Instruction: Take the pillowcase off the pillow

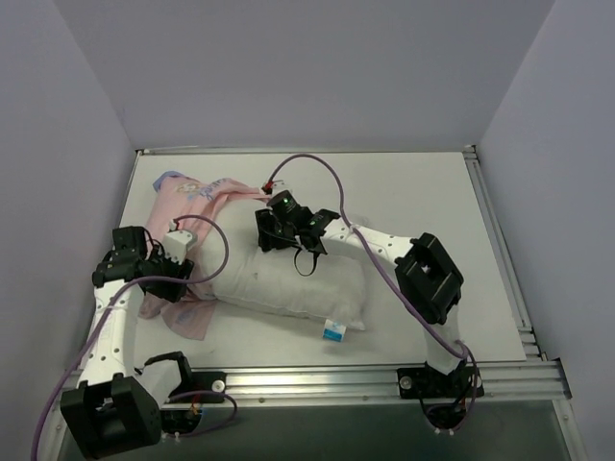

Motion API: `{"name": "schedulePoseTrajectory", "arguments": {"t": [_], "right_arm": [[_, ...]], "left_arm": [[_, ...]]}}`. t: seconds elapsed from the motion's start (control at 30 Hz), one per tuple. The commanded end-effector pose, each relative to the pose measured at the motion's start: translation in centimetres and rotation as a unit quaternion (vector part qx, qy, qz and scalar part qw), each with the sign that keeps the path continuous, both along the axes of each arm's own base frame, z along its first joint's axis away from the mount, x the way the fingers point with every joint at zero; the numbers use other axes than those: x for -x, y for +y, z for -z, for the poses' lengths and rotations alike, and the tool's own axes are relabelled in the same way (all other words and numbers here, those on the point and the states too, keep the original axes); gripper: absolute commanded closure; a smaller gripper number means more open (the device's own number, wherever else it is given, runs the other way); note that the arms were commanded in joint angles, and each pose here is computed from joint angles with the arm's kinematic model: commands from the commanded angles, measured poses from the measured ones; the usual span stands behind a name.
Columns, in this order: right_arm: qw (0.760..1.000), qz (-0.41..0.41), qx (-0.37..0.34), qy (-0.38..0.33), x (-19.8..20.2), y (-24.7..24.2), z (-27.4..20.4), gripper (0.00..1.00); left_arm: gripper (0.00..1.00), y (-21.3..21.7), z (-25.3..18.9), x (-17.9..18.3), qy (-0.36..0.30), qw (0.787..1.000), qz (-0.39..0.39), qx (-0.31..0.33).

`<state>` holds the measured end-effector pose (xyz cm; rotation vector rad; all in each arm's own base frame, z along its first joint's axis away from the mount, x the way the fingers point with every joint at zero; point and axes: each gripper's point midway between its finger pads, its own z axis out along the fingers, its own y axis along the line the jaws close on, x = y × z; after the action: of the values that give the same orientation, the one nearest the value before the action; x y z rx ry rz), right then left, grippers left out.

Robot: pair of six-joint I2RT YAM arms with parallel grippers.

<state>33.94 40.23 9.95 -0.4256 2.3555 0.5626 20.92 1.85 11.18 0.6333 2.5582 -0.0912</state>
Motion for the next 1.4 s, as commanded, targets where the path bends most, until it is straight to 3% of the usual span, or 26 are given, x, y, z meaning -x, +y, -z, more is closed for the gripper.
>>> {"name": "schedulePoseTrajectory", "arguments": {"t": [0.0,0.03,0.07,0.1,0.13,0.17,0.37,0.47,0.6,0.77,0.87,0.97,1.03,1.2,1.23,1.3,1.33,1.37], "right_arm": [[0.991,-0.007,0.098,0.093,3.4,-4.0,7.9,0.73],[0.991,-0.005,0.097,0.093,3.3,-4.2,7.8,0.80],[0.991,-0.005,0.095,0.093,3.3,-4.3,7.6,0.93],[0.991,-0.006,0.093,0.094,3.2,-4.4,7.5,0.99],[0.991,-0.005,0.096,0.095,3.2,-4.8,7.5,1.00],[0.991,0.000,0.095,0.092,2.7,-5.5,7.1,1.00],[0.990,0.038,0.102,0.087,1.1,-11.1,5.9,1.00],[0.987,0.060,0.129,0.078,0.7,-14.7,5.2,1.00],[0.982,0.071,0.150,0.091,1.7,-18.4,5.0,1.00],[0.977,0.109,0.163,0.078,2.4,-23.2,2.6,1.00],[0.976,0.129,0.162,0.065,2.4,-25.7,1.1,1.00],[0.978,0.124,0.157,0.066,2.4,-26.1,0.6,1.00],[0.980,0.106,0.158,0.058,2.3,-25.4,-0.1,1.00],[0.988,0.048,0.130,-0.072,1.0,-18.6,-9.5,1.00],[0.985,0.049,0.129,-0.103,0.8,-17.8,-11.4,0.85],[0.983,0.009,0.095,-0.155,2.1,-13.9,-14.9,0.66],[0.979,0.002,0.059,-0.193,2.3,-12.3,-17.3,0.46],[0.976,-0.009,0.042,-0.214,2.9,-11.2,-18.4,0.33]], "left_arm": [[0.42,-0.5,-2.3,-5.6,-0.128,0.992,0.008,0.023],[0.57,-0.8,-2.1,-5.9,-0.131,0.991,0.010,0.032],[0.72,-1.0,-1.6,-6.2,-0.127,0.991,0.005,0.042],[0.87,-0.8,-1.5,-7.0,-0.136,0.989,-0.020,0.049],[0.96,-0.5,-1.3,-7.5,-0.140,0.988,-0.034,0.048],[0.97,-0.2,-0.6,-7.8,-0.133,0.989,-0.046,0.046],[0.98,3.7,-1.2,-8.9,-0.142,0.983,-0.111,-0.017],[0.98,7.5,-3.5,-10.1,-0.175,0.968,-0.168,-0.069],[0.98,12.0,-6.9,-11.5,-0.207,0.945,-0.241,-0.080],[0.98,15.8,-9.2,-13.1,-0.222,0.930,-0.271,-0.110],[0.98,18.5,-11.9,-13.6,-0.243,0.911,-0.298,-0.147],[0.98,16.3,-13.6,-13.9,-0.252,0.926,-0.262,-0.103],[0.98,12.0,-15.1,-13.8,-0.278,0.937,-0.207,-0.046],[0.98,5.7,-17.1,-12.8,-0.298,0.943,-0.147,0.000],[0.98,5.3,-19.1,-13.0,-0.312,0.939,-0.145,0.010],[0.98,4.5,-20.5,-12.7,-0.309,0.939,-0.147,0.035],[0.98,4.1,-22.9,-12.8,-0.329,0.933,-0.140,0.040],[0.98,3.4,-23.9,-12.7,-0.335,0.932,-0.127,0.052]]}}
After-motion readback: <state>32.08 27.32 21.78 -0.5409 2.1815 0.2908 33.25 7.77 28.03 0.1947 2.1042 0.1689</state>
